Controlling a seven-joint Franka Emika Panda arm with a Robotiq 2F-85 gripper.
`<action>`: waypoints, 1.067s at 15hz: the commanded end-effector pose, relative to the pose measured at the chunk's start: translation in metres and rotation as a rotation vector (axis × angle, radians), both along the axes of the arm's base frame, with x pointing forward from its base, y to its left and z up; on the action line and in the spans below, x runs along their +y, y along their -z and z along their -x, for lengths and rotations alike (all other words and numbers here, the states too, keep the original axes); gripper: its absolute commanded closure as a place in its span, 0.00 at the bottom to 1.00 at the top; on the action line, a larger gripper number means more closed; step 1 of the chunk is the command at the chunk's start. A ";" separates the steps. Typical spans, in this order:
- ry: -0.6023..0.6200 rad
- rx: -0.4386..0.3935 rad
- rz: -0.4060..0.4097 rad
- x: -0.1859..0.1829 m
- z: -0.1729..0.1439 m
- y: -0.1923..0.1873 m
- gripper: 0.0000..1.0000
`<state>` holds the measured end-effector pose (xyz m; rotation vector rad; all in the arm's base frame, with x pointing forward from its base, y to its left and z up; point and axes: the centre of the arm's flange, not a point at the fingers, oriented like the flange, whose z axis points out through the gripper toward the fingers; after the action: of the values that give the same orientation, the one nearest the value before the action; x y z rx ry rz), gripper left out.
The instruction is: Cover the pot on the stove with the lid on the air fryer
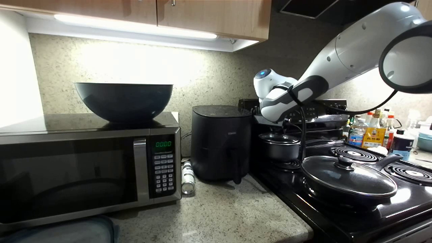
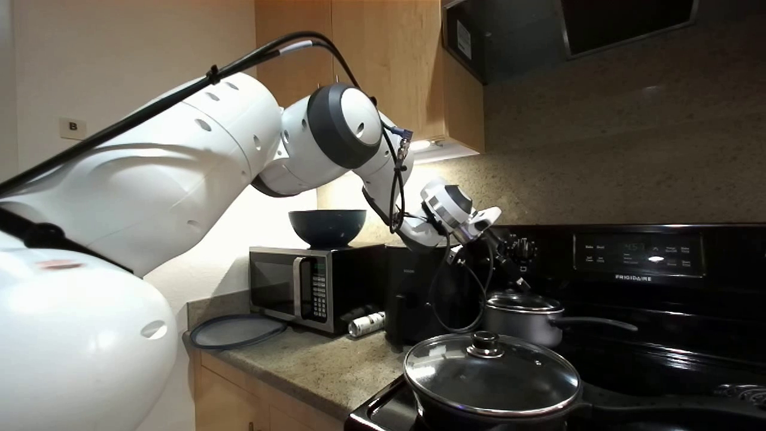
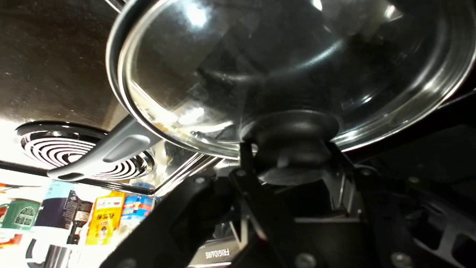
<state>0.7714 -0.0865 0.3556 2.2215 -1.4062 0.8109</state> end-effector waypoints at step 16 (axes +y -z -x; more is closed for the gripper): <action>-0.063 0.001 -0.065 -0.007 0.012 0.005 0.77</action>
<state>0.7589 -0.0906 0.3591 2.3171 -1.3769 0.7462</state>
